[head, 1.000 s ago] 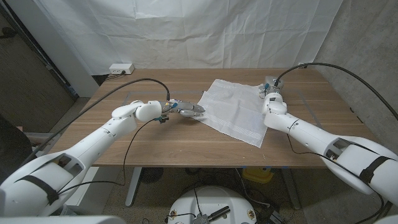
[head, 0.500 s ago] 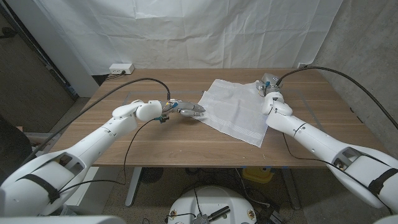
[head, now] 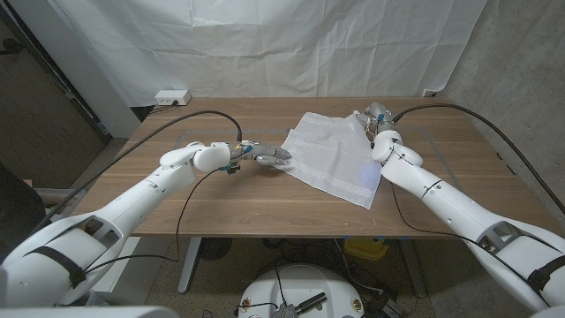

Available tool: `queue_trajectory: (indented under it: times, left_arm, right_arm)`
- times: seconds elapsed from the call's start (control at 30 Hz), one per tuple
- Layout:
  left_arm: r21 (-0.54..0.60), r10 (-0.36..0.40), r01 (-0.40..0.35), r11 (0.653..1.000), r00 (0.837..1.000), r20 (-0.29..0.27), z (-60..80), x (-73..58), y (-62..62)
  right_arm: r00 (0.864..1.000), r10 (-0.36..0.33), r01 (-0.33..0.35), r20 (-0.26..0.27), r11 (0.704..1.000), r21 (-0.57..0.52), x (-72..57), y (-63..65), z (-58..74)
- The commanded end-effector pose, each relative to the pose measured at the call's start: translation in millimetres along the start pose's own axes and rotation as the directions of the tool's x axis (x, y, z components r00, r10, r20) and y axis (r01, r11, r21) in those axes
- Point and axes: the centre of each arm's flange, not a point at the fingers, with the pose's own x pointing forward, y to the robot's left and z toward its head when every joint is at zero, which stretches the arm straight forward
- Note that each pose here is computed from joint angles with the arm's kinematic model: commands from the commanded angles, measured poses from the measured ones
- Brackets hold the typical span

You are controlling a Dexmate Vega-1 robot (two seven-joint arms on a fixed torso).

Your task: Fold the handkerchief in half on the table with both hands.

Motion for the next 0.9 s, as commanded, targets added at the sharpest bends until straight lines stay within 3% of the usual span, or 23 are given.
queue_trajectory:
  times: [0.03, 0.6, 0.9]
  left_arm:
    - [-0.002, 0.001, -0.001, 1.000, 1.000, 0.001, -0.9, 0.1, -0.4]
    - [0.001, 0.004, -0.004, 1.000, 1.000, 0.004, -1.3, -0.1, 0.0]
    - [-0.001, 0.007, -0.007, 1.000, 1.000, 0.003, -1.5, -0.8, -0.8]
  right_arm:
    - [0.997, 0.053, -0.062, 0.051, 0.980, 0.188, -9.3, 0.8, 10.0]
    - [0.985, 0.094, -0.137, 0.148, 0.939, 0.317, -21.1, -0.4, 32.8]
    - [0.970, 0.122, -0.193, 0.210, 0.910, 0.367, -27.8, -2.2, 48.6]
